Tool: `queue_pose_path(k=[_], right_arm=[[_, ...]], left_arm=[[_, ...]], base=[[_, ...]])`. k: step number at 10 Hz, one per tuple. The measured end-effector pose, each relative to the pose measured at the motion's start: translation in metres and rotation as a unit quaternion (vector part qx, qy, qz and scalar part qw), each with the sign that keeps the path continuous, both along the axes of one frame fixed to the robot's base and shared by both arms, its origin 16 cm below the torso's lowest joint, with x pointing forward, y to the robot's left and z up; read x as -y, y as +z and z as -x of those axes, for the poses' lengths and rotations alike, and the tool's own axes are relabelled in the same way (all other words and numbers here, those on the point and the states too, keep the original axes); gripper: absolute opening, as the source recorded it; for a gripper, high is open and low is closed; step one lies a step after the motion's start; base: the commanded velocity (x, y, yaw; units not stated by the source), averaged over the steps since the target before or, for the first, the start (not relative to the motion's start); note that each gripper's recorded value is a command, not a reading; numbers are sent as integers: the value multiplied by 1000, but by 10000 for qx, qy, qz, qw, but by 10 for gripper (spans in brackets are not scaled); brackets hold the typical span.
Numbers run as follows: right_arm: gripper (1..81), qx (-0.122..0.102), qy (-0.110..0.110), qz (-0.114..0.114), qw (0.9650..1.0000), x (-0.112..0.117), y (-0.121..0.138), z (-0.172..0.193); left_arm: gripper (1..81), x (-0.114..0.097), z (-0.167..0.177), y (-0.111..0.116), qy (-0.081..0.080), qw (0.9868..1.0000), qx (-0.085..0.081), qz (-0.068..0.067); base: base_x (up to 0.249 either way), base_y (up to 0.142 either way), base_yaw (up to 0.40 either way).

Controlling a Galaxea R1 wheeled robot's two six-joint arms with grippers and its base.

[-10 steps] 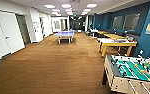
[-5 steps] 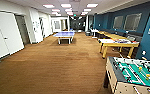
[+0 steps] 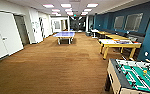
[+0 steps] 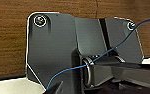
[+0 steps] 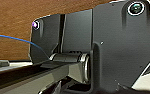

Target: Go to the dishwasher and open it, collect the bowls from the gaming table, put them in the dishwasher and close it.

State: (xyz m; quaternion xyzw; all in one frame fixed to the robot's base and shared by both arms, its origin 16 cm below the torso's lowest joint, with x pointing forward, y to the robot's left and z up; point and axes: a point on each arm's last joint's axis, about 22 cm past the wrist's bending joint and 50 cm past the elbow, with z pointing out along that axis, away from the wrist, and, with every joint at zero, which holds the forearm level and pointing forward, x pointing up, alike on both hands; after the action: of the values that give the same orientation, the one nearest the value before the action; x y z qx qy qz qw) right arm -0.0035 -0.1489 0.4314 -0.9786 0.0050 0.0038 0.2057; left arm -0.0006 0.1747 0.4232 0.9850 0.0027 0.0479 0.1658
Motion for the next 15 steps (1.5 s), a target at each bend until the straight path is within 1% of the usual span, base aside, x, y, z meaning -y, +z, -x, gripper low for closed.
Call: queue_pose_path(k=[3, 5, 7, 8, 10, 11, 12, 13, 14, 15], right_arm=[[811, 2, 1, -5, 10000, -1, 0, 0], [811, 3, 7, -53, 10000, -9, 1, 0], [811, 16, 24, -107, 9999, -18, 2, -5], [811, 30, 24, -105, 9999, -18, 2, -7], [811, -7, 27, -74, 10000, -14, 1, 0], [811, 5, 31, -58, 10000, -13, 1, -2], [811, -16, 36, -73, 10000, -15, 1, 3], [811, -23, 47, -74, 10000, -16, 1, -3], [811, 135, 16, -93, 9999, -20, 2, -23], [811, 111, 13, -55, 9999, -18, 1, -13]], left_arm=[[811, -1, 0, 0, 1, 10000, 4, -4], [811, -1, 1, 0, 3, 10000, -4, -7], [811, -12, 7, -1, 9, 10000, -26, -69], [811, -15, 10, -1, 9, 10000, -42, -89], [811, -8, 13, -1, 11, 10000, -52, -48], [811, -7, 10, -1, 13, 10000, -28, -38], [811, -7, 15, -1, 11, 10000, -57, -38], [811, -7, 10, -1, 12, 10000, -51, -39], [811, -8, -11, 0, 25, 9999, 97, -48], [811, -3, -3, 0, 27, 10000, 84, -17]], base=[[187, 0, 0], [189, 0, 0], [193, 0, 0], [221, 0, 0], [233, 0, 0], [233, 0, 0], [236, 0, 0], [237, 0, 0], [238, 0, 0], [238, 0, 0]])
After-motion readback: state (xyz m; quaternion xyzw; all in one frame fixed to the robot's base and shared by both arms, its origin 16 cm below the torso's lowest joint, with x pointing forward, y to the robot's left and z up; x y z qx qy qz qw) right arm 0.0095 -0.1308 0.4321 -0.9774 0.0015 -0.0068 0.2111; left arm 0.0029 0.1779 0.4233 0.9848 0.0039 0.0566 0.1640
